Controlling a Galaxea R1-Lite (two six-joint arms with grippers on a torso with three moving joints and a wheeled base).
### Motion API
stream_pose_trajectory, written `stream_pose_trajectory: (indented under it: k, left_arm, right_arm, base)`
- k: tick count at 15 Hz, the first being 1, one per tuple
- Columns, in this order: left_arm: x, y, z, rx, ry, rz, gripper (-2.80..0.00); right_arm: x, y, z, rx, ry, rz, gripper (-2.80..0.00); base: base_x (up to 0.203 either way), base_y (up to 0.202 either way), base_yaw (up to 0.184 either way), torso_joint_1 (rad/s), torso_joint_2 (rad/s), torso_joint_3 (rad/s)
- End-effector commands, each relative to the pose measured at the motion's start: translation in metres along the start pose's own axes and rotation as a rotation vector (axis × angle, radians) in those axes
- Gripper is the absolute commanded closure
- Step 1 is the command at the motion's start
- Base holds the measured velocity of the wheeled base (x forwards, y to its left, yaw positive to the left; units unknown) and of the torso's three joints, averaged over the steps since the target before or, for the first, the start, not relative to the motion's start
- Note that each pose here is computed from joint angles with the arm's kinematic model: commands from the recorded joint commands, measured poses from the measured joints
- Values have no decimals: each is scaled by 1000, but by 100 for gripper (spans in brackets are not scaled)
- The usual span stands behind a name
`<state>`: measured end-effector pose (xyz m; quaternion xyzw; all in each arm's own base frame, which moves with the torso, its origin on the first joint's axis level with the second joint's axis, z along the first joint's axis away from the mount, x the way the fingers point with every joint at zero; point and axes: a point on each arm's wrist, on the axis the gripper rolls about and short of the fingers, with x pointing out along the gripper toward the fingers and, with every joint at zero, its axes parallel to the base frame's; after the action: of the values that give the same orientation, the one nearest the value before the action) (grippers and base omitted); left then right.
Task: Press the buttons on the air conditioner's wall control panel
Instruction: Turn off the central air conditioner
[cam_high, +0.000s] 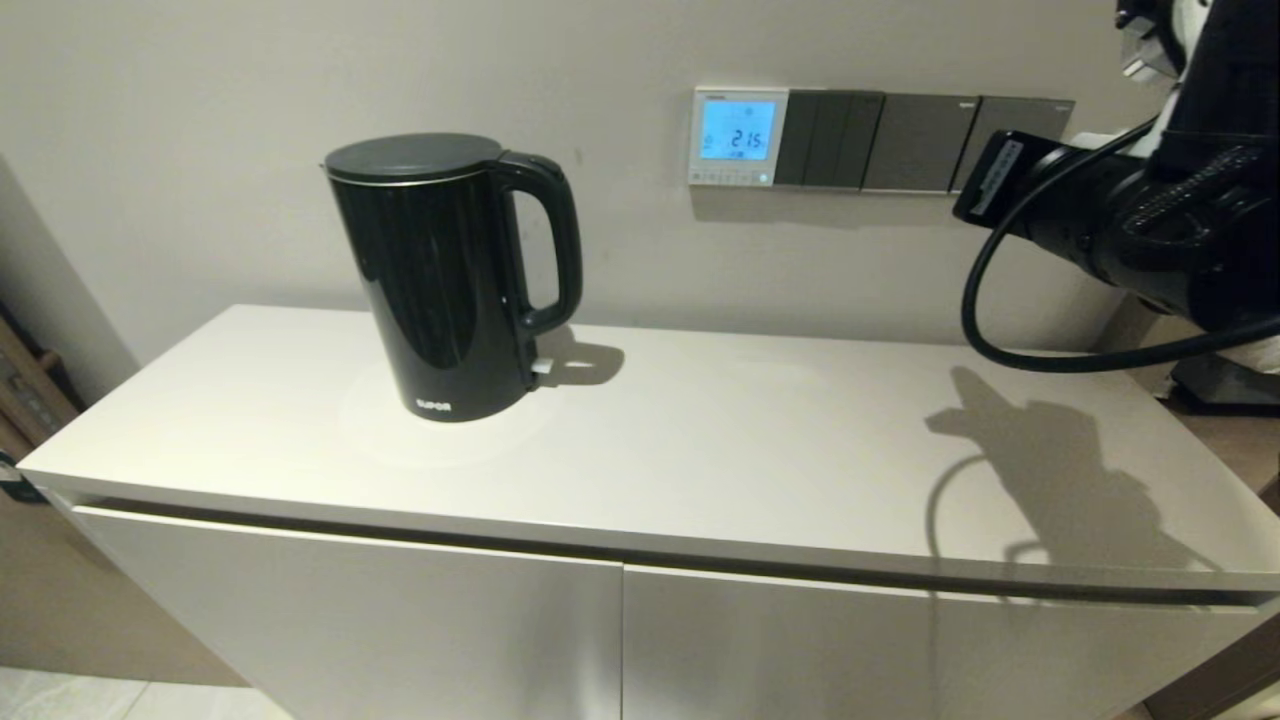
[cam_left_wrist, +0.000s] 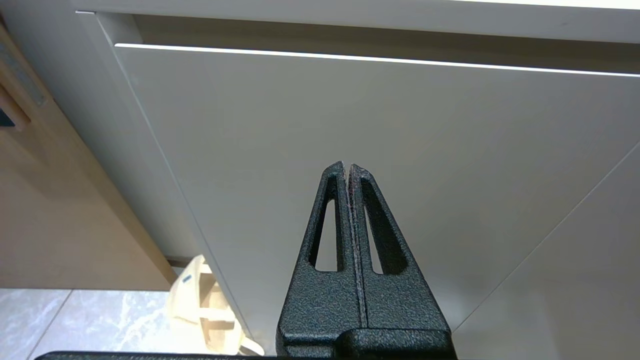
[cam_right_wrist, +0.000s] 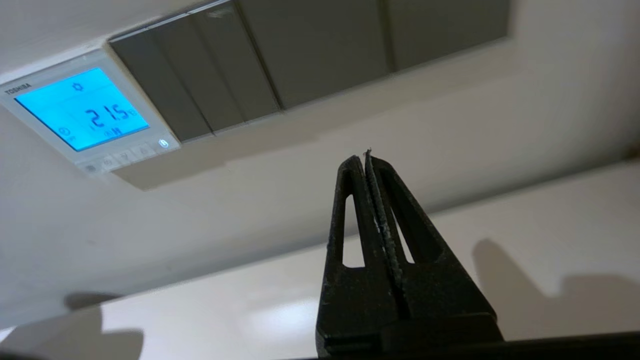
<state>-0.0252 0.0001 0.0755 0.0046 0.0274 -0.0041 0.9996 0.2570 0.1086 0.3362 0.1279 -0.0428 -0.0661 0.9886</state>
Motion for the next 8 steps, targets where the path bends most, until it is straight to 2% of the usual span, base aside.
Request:
stream_pose_trajectory:
  k: [1, 4, 8]
  left_arm:
    - [0, 0, 0, 0, 0, 0, 0]
    - [0, 0, 0, 0, 0, -1, 0]
    - [0, 0, 0, 0, 0, 0, 0]
  right_arm:
    - [30, 21, -28, -57, -4, 18, 0]
    - [51, 44, -29, -74, -93, 68, 0]
    - [57, 67, -35, -74, -101, 122, 0]
  base:
    - [0, 0, 0, 0, 0, 0]
    - [0, 0, 0, 0, 0, 0]
    - [0, 0, 0, 0, 0, 0]
